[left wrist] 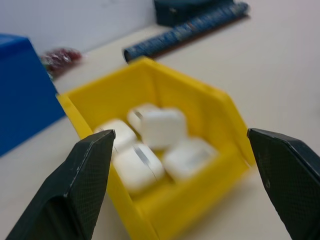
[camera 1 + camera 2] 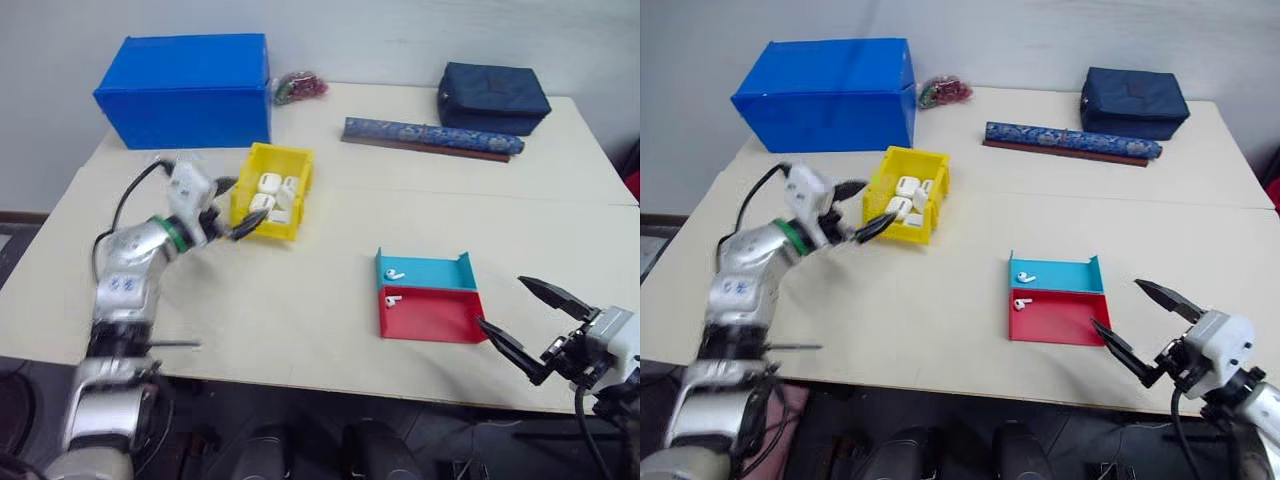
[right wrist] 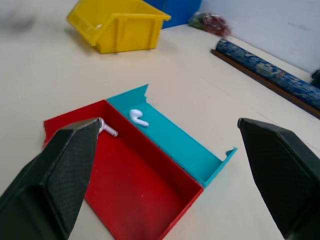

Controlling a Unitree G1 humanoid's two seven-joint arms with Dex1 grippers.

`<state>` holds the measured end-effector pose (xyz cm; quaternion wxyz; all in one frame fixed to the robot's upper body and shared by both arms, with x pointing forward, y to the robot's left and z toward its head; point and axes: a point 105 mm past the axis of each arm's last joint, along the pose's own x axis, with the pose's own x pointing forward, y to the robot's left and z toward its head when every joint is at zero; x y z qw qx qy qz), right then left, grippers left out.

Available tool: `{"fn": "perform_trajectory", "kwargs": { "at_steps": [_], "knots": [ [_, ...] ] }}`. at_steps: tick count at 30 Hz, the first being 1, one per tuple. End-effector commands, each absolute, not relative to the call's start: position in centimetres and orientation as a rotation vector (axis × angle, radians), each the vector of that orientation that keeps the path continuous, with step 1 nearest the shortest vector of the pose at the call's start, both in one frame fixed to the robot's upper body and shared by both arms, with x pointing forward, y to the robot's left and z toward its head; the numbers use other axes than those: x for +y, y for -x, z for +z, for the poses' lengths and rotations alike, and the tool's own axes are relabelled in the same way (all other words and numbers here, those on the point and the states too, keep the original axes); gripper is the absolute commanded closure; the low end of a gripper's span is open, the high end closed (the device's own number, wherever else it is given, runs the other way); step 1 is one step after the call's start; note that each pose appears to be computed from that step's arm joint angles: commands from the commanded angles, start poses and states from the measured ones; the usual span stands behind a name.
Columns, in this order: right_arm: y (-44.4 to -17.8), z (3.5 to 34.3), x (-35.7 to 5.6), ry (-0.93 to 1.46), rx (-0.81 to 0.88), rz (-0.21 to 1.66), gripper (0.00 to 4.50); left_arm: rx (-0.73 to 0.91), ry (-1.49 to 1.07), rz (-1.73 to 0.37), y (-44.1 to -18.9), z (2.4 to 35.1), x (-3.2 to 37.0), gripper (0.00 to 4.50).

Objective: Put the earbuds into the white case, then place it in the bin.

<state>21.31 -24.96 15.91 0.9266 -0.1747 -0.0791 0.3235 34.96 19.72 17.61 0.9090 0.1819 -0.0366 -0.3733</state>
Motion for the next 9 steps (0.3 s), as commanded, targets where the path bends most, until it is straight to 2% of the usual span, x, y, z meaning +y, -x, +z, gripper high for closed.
{"fn": "perform_trajectory", "kwargs": {
  "at_steps": [1,6,9],
  "knots": [
    [-21.5,16.2,-26.3,0.431,-0.139,0.741,0.00,-0.078,-0.524,-0.826,-29.9,17.2,21.5,0.06],
    [-21.9,16.0,-27.7,0.496,-0.060,0.876,0.00,0.025,-0.503,-0.683,-24.9,14.2,26.5,0.06],
    [-22.3,16.2,-28.2,0.525,-0.051,0.911,0.00,0.060,-0.522,-0.684,-23.0,13.3,27.2,0.06]
  ]
}}
